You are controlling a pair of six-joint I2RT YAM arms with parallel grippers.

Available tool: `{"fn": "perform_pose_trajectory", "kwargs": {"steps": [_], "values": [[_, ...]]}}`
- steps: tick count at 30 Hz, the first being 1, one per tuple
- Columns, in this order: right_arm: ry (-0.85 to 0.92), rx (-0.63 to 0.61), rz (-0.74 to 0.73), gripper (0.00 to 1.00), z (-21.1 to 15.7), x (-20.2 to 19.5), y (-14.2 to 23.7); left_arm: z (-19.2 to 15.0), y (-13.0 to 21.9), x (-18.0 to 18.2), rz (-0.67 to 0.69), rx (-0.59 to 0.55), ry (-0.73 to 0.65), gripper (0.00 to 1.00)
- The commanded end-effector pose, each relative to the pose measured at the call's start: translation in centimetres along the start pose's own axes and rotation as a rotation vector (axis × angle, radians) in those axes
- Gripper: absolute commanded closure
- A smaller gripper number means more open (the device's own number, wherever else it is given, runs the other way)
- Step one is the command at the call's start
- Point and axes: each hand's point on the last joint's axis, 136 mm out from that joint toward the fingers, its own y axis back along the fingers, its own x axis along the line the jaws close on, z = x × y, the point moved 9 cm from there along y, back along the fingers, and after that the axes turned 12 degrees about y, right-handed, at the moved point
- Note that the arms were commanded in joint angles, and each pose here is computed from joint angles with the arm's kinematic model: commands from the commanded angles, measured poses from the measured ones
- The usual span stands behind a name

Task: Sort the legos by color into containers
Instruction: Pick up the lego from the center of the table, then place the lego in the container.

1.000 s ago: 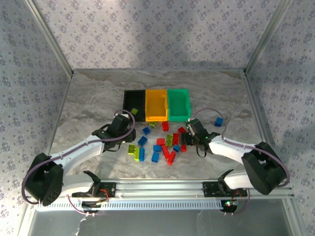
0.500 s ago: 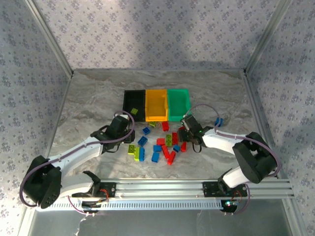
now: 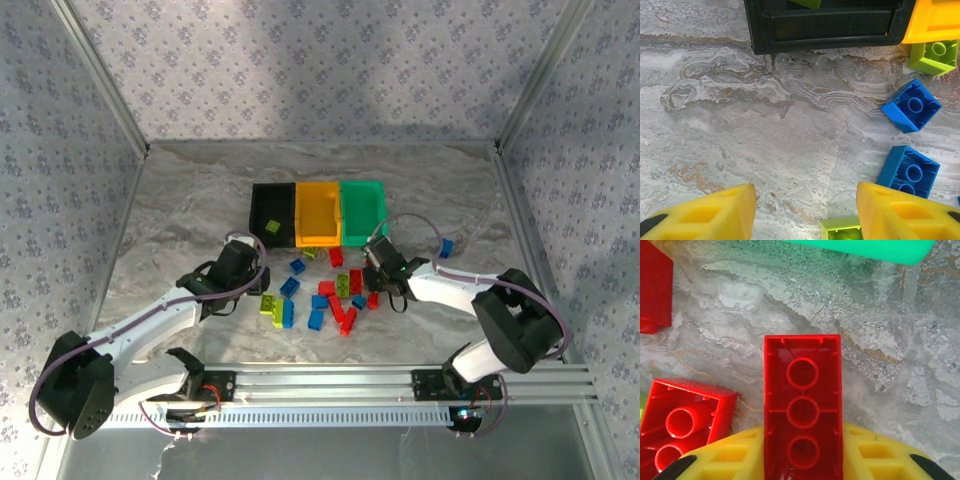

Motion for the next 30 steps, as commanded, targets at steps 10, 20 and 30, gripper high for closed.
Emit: {"fn": "perform_pose_trajectory", "kwargs": {"steps": [10, 20, 30], "values": [[-0.017, -0.105, -0.020, 0.71, 2.2, -0.6, 4.1, -0.1, 0.5, 2.0, 0.078, -0.042, 0.085, 0.45], [-0.039, -0.169, 0.021, 0.72, 5.0, -1.6, 5.8, 0.1, 0.7, 3.3, 0.106, -0.022, 0.136, 0.46], [-0.108, -0.103, 0.133, 0.71, 10.2, -5.0, 3.4, 0.0, 0.9, 4.0, 0.096, -0.007, 0.175, 0.46]]}}
